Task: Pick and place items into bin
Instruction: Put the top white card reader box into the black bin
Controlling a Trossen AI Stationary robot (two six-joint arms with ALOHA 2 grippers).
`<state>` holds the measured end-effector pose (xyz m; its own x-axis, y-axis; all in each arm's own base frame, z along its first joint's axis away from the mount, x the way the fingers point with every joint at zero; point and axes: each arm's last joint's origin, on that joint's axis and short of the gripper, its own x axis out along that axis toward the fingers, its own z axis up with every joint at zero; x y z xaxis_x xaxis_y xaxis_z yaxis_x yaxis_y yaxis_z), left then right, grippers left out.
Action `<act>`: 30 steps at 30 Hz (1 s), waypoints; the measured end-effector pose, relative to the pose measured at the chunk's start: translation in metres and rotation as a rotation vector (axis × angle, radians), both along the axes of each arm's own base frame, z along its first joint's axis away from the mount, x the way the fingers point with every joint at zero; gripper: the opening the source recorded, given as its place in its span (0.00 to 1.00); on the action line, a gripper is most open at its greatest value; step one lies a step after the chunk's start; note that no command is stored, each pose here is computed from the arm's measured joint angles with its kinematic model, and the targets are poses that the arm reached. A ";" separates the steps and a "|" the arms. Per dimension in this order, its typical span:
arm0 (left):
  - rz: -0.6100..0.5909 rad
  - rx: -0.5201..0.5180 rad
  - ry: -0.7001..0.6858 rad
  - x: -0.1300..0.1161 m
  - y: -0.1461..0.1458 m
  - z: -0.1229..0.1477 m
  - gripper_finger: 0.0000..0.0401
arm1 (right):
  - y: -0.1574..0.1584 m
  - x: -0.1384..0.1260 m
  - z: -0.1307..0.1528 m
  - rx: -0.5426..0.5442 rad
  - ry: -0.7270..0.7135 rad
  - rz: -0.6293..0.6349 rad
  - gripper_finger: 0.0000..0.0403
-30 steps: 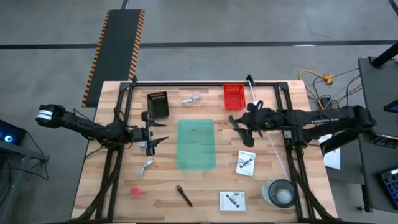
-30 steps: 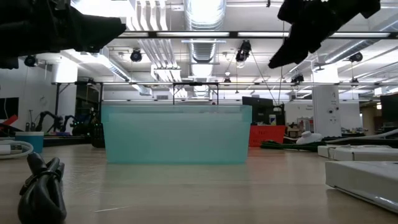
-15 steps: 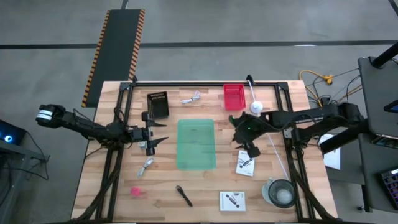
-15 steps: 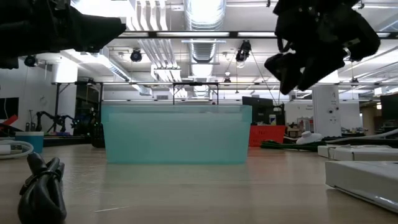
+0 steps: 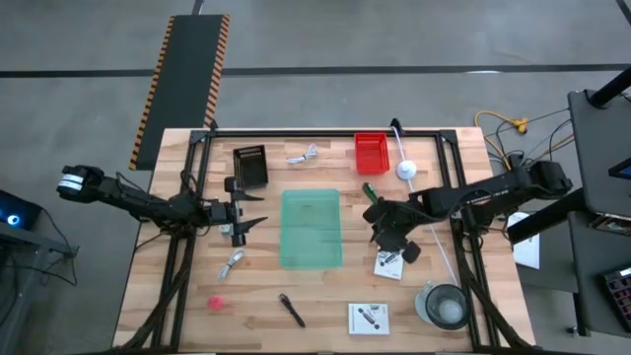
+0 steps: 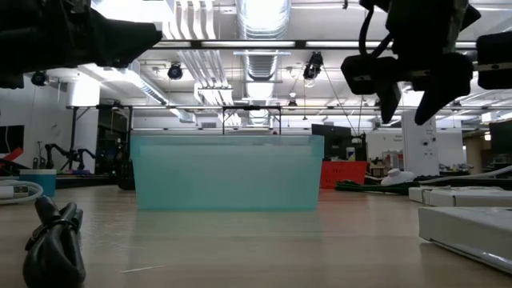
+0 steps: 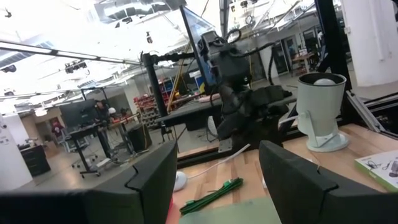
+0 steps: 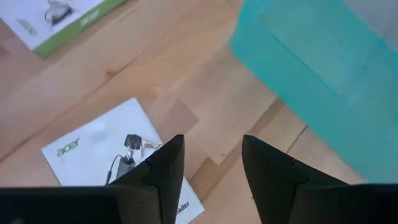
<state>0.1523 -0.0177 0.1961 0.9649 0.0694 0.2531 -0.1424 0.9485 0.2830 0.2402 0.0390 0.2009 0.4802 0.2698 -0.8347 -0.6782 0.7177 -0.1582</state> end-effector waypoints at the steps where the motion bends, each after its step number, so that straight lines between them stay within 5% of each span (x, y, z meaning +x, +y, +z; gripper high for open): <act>1: 0.000 0.000 0.000 0.000 0.000 0.000 0.53 | 0.002 0.000 -0.002 -0.013 0.004 0.007 0.36; 12: 0.000 -0.001 -0.003 0.000 0.000 0.001 0.53 | 0.025 0.004 -0.003 -0.053 0.017 -0.018 0.34; 18: 0.000 0.000 0.001 0.000 0.000 0.000 0.53 | 0.027 0.013 0.014 0.056 0.003 -0.263 0.33; 25: 0.000 0.000 0.003 0.001 0.000 0.000 0.53 | 0.028 0.010 0.012 -0.047 0.022 -0.113 0.33; 30: 0.000 0.000 0.002 0.001 0.000 0.000 0.53 | 0.024 0.017 0.003 -0.070 0.073 -0.162 0.31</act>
<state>0.1528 -0.0178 0.1961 0.9654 0.0692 0.2514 -0.1418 0.9484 0.2835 0.2571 0.0630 0.2037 0.4503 0.1333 -0.8829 -0.5658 0.8075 -0.1666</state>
